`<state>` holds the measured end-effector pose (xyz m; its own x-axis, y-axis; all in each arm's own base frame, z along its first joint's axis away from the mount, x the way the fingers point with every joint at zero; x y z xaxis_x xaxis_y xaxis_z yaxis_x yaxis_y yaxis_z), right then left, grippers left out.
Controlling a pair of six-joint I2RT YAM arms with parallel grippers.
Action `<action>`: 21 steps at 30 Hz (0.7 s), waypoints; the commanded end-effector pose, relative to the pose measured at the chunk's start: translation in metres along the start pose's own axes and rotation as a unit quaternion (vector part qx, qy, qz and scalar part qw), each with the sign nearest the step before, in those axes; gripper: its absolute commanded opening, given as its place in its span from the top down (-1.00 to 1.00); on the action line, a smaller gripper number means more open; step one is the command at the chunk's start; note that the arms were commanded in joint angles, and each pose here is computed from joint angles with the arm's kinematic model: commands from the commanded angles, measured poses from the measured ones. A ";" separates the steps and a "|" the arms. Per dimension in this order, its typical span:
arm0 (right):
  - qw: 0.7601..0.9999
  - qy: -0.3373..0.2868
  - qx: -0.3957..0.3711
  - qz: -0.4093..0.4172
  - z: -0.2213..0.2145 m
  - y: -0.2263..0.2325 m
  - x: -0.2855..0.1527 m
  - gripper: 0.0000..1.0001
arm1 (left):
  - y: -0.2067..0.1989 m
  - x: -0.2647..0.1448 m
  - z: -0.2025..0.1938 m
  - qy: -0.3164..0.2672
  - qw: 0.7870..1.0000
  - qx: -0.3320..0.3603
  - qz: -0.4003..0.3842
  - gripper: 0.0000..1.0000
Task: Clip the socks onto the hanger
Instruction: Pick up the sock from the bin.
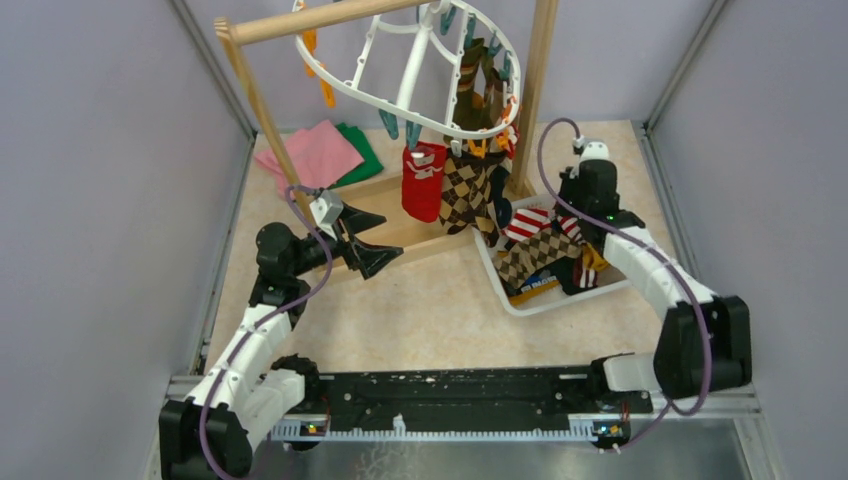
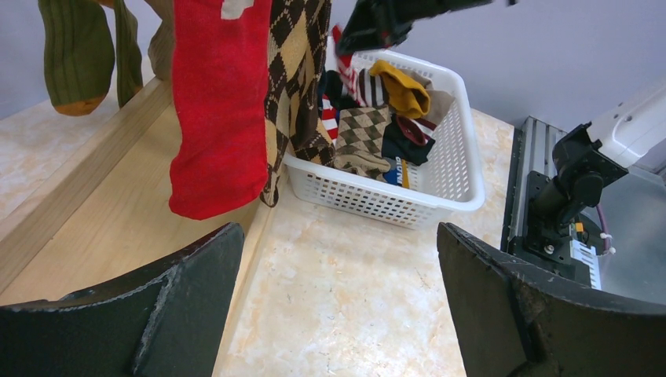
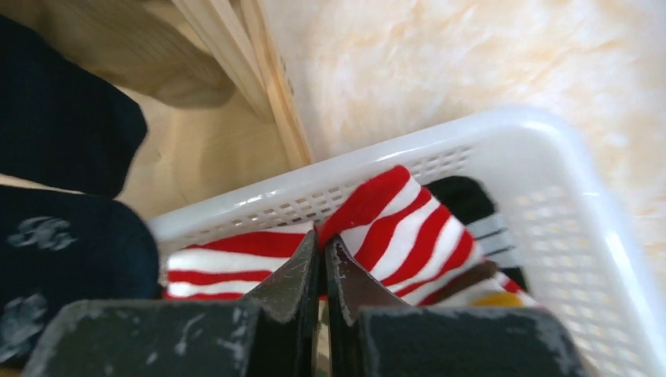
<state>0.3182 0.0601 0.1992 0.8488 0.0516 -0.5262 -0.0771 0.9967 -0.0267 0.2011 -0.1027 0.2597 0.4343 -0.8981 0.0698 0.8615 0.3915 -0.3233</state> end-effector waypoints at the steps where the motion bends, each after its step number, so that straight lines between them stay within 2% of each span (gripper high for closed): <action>1: 0.991 -0.122 -0.011 -0.047 0.057 -0.015 -0.073 0.99 | -0.003 -0.001 0.006 -0.012 0.999 0.028 -0.012 -0.98; 5: 0.983 -0.177 -0.020 -0.046 0.080 -0.020 -0.119 1.00 | -0.005 -0.001 0.008 -0.013 0.999 0.026 -0.019 -0.98; 10: 0.968 -0.247 -0.013 0.051 0.104 -0.006 -0.145 1.00 | -0.008 -0.002 0.009 -0.017 0.999 0.027 -0.025 -0.98; 16: 0.946 -0.287 -0.020 0.147 0.128 0.013 -0.161 1.00 | -0.011 -0.002 0.009 -0.024 0.999 0.022 -0.036 -0.98; 21: 0.932 -0.295 -0.050 0.204 0.133 0.026 -0.178 1.00 | -0.012 -0.001 0.009 -0.025 0.999 0.001 -0.048 -0.98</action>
<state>0.2496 0.0723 0.3672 0.9391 0.3372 -0.0657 -0.3374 0.9413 0.0085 0.1951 -0.1043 0.2636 0.4041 -0.9089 0.1028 0.8721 0.3490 -0.3430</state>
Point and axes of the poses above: each gripper's point midway between its finger pads, its own x axis out along the fingers, its own y axis along the line the jaws close on, z = x × y, the point moved 10 cm from there along -x, back along the fingers, and after that the axes turned 8 degrees about -x, right-handed, at the moved point
